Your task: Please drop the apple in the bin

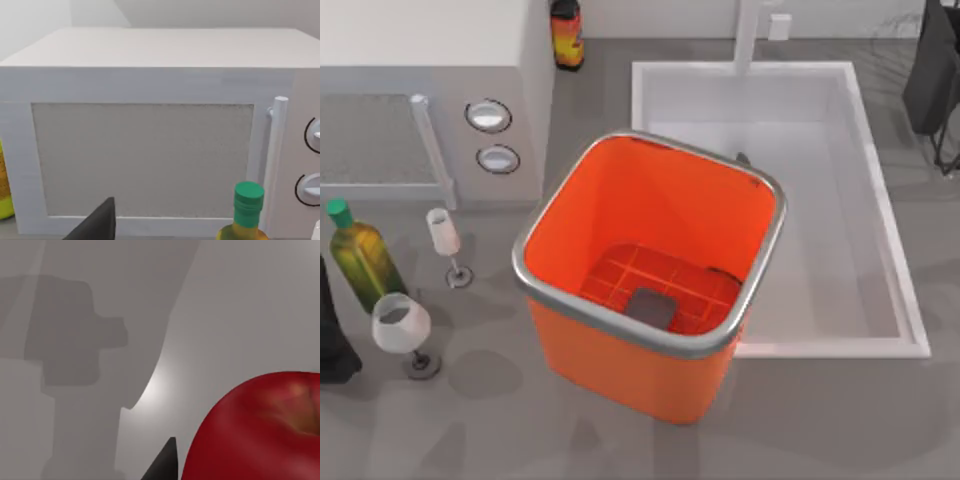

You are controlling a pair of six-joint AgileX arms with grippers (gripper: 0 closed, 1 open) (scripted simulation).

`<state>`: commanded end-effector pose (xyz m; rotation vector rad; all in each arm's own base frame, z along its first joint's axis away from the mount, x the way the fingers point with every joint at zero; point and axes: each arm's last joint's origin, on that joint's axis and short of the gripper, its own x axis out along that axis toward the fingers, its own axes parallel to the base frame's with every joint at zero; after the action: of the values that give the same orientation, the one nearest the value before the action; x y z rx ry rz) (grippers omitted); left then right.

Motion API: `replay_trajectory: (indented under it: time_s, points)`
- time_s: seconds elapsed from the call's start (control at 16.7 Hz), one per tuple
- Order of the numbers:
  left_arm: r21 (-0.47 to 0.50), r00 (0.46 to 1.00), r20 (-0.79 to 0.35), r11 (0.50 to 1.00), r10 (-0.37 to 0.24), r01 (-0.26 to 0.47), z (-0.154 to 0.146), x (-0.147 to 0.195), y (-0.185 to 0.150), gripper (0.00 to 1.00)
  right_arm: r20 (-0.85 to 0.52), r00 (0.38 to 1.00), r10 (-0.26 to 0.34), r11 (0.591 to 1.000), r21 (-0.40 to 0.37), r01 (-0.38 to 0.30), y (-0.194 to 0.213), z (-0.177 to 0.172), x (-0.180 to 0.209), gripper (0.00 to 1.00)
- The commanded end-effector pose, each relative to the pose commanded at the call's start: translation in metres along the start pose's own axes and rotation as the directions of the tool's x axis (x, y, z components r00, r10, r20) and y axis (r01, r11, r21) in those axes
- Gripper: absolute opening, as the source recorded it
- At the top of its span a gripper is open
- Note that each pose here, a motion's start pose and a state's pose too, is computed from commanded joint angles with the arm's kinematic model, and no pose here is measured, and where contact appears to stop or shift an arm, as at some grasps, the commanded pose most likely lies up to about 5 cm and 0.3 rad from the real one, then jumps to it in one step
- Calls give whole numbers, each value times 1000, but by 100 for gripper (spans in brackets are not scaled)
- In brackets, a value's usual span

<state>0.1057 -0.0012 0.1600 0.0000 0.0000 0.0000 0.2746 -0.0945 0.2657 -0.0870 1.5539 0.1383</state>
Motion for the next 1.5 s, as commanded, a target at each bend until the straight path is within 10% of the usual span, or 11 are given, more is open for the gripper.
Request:
replay_trajectory:
  time_s: [0.3,0.6,0.78,1.02,1.26,1.5]
  points:
    - [0,1000,0,1000,0,0,0,0,0,100,34,999,13,995,-98,-10,9,9,0,0]
    - [0,1000,0,1000,0,0,0,0,0,100,151,985,85,845,-534,9,54,43,0,0]
    - [0,1000,0,1000,0,0,0,0,0,100,210,961,180,547,-833,79,99,66,3,0]
    - [0,1000,0,1000,0,0,0,0,0,100,207,916,344,-7,-975,223,169,84,16,0]
    - [0,1000,0,1000,0,0,0,0,0,100,169,864,475,-465,-785,409,226,88,30,0]
    - [0,1000,0,1000,0,0,0,0,0,100,133,815,564,-682,-482,550,261,87,41,0]
